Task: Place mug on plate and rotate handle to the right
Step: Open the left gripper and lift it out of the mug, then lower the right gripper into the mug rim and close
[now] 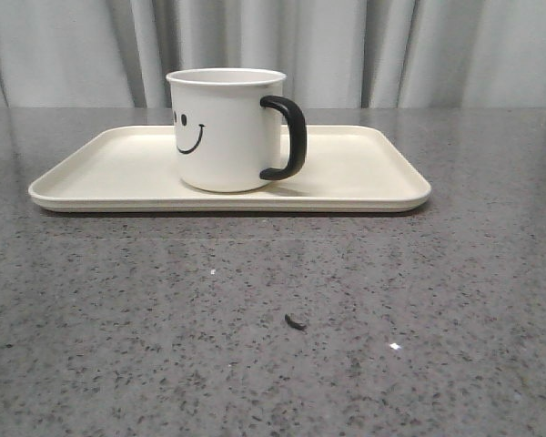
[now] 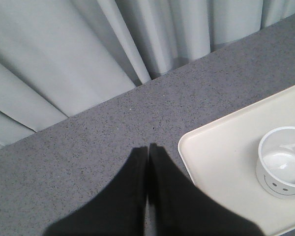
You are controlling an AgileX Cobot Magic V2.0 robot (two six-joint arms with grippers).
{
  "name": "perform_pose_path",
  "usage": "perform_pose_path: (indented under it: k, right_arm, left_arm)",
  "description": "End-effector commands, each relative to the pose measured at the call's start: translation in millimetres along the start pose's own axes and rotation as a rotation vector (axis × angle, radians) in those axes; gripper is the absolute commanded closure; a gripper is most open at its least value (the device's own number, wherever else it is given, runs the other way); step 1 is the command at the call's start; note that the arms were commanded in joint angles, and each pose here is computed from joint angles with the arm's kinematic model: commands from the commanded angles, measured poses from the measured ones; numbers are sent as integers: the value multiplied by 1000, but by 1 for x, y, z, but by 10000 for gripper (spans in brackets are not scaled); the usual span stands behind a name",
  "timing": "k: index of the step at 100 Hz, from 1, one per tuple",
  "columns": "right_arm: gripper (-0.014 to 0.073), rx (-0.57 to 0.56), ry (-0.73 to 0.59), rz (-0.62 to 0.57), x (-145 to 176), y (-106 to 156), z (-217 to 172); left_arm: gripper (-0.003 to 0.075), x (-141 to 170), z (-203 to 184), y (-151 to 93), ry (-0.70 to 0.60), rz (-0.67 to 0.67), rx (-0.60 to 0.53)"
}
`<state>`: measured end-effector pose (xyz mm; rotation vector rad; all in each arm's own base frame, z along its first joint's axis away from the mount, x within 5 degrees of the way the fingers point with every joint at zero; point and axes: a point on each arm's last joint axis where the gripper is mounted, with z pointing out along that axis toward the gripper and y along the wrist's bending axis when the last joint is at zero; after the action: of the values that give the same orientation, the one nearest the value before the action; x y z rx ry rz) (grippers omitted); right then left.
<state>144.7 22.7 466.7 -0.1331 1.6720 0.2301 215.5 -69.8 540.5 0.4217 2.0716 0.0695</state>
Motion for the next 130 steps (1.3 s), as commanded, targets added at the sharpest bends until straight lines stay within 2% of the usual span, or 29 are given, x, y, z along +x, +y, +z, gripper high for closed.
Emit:
perform_pose_path:
  k: [1,11,25,51,86,103,130]
  right_arm:
    - [190,-14,-25,-22,-24,1,11]
    - [190,-84,30,-49,-40,8,29]
    - [190,-240,133,-77,-52,28,58]
    - [190,-425,323,-95,-35,65,117]
    - [190,-534,537,-108,16,100,172]
    - [190,-567,579,-116,33,116,186]
    - [190,-562,622,-108,55,123,210]
  left_arm:
    - [739,2,-22,7,-56,-36,-25]
    - [739,10,-21,10,-30,-50,-39]
    - [739,25,-17,13,15,-72,-57]
    - [739,53,-12,15,63,-102,-81]
    - [739,79,-3,10,127,-89,-77]
    - [739,81,-1,9,134,-88,-76]
    - [739,81,-1,9,134,-88,-76]
